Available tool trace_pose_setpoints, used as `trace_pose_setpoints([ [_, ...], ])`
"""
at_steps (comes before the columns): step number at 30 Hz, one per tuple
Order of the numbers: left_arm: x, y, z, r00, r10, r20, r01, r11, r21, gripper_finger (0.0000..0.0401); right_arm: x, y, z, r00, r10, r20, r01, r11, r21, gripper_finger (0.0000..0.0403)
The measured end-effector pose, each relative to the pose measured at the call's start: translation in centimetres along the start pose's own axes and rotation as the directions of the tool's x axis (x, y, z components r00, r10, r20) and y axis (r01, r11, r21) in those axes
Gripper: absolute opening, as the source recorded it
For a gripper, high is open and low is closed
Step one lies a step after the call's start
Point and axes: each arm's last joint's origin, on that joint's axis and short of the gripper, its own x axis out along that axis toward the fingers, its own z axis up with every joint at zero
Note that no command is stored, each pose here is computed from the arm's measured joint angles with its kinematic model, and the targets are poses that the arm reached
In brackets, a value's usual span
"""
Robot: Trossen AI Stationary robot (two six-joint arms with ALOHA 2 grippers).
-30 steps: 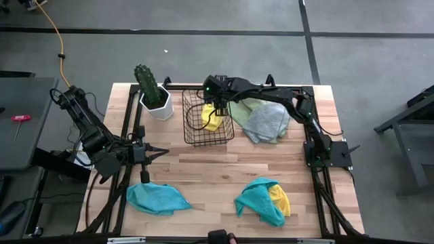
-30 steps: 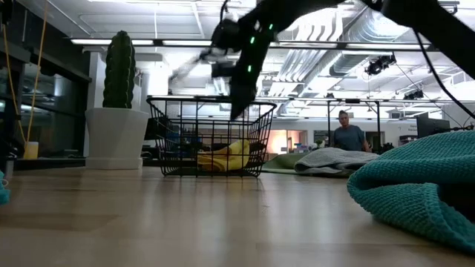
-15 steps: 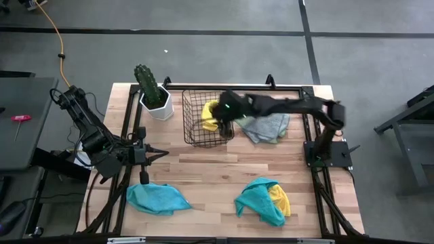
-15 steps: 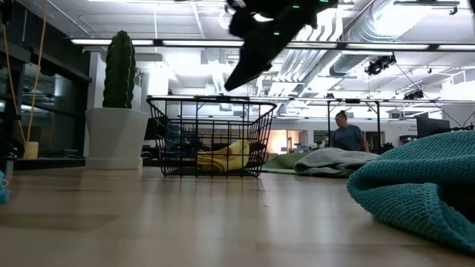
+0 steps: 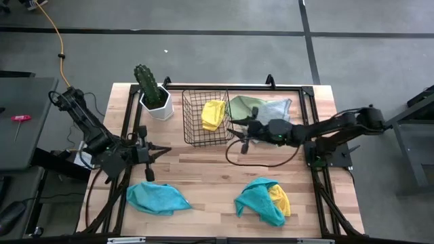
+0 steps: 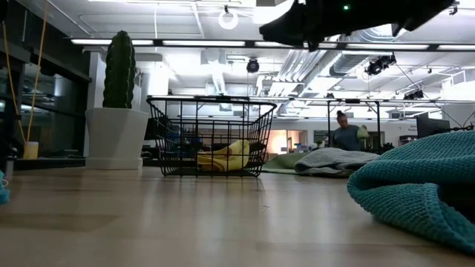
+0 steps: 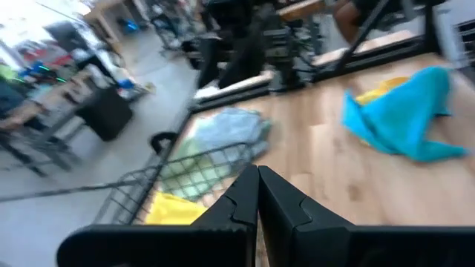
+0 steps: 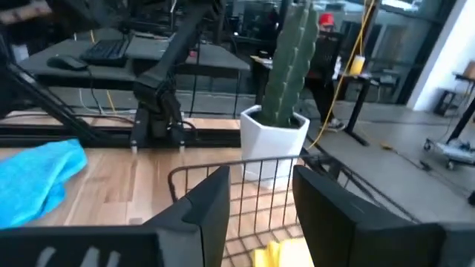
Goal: Fold microfiber towels
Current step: Adjust the black wire basket
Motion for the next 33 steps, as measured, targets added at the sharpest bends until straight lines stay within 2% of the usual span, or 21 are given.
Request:
trace_pose_setpoints([
  [3, 1.1, -0.1, -0.7, 0.999, -0.002, 0.032, 0.001, 1.0, 0.028, 0.0, -0.3, -0.3, 0.1, 1.0, -0.011, -0.004, 0.011, 0.999, 0.043, 0.0138],
  [6, 2.4, 0.1, -1.1, 0.987, -0.122, 0.104, 0.12, 0.992, 0.024, 0.0, -0.2, -0.3, 0.2, 1.0, -0.013, -0.009, 0.014, 0.998, 0.068, 0.0138],
  [8, 3.3, 0.5, -1.2, 0.962, -0.218, 0.164, 0.219, 0.976, 0.013, 0.0, -0.1, -0.3, 0.5, 1.0, -0.013, -0.002, 0.013, 0.997, 0.072, 0.0138],
  [11, 4.7, 1.2, -2.0, 0.944, -0.279, 0.174, 0.284, 0.959, -0.005, 0.0, -0.1, -0.4, 0.6, 1.0, -0.013, 0.005, 0.012, 0.997, 0.075, 0.0138],
  [15, 6.8, 2.2, -3.7, 0.97, -0.224, 0.089, 0.23, 0.972, -0.057, 0.0, -0.1, -0.6, 0.8, 0.999, -0.023, 0.03, 0.02, 0.995, 0.098, 0.0138],
  [17, 7.8, 2.2, -4.6, 0.973, -0.229, 0.026, 0.23, 0.972, -0.047, 0.0, 0.0, -0.8, 0.8, 0.999, -0.032, 0.033, 0.028, 0.993, 0.117, 0.0138],
  [21, 9.8, 1.0, -5.8, 0.945, -0.323, -0.054, 0.323, 0.946, -0.013, 0.0, 0.2, -1.4, 0.7, 0.998, -0.055, 0.029, 0.049, 0.986, 0.16, 0.0138],
  [26, 12.4, -0.8, -6.0, 0.91, -0.344, -0.231, 0.359, 0.933, 0.025, 0.0, 0.3, -2.0, 0.6, 0.997, -0.077, 0.025, 0.07, 0.977, 0.203, 0.0138],
  [30, 14.1, -1.6, -6.1, 0.879, -0.26, -0.4, 0.302, 0.952, 0.046, 0.0, 0.3, -2.2, 0.6, 0.996, -0.082, 0.022, 0.075, 0.971, 0.227, 0.0138],
  [33, 14.9, -1.9, -6.5, 0.868, -0.175, -0.465, 0.24, 0.967, 0.084, 0.0, 0.4, -2.2, 0.6, 0.996, -0.082, 0.021, 0.075, 0.971, 0.225, 0.0138],
])
